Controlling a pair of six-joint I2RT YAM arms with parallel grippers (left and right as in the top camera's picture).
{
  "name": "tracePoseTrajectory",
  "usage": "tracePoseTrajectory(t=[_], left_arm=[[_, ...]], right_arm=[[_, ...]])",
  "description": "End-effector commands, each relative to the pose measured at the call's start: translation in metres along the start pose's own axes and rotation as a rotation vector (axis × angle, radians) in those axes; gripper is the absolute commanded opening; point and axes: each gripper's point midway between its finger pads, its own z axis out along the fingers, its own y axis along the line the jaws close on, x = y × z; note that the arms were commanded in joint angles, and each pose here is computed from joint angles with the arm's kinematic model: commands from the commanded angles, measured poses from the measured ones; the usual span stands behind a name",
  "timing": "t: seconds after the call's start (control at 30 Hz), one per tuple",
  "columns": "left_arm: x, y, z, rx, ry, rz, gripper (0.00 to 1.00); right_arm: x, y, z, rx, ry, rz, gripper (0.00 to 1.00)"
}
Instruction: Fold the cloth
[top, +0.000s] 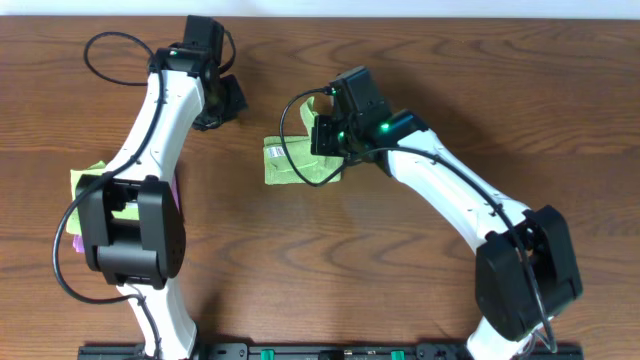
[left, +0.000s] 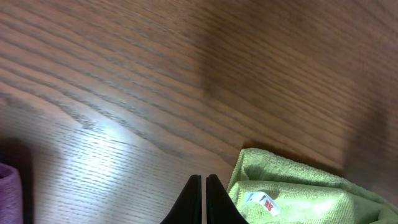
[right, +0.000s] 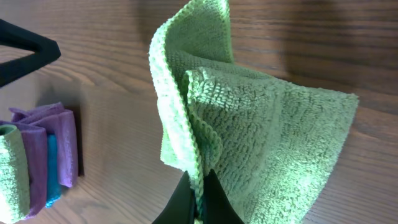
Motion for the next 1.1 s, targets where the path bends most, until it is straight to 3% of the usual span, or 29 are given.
tracePoseTrajectory(t=[0.0,1.07], left_arm=[[-0.009,0.002,-0.016,0.001,-0.038,0.011,0.06],[-0.017,0.027,-0.027,0.023,-0.023,-0.037,0.06]], right_arm=[[-0.008,0.019,-0.009,-0.015,-0.047,-0.041,0.01],[0.028,0.046,0.047,-0.038,0.02,-0.066,0.01]])
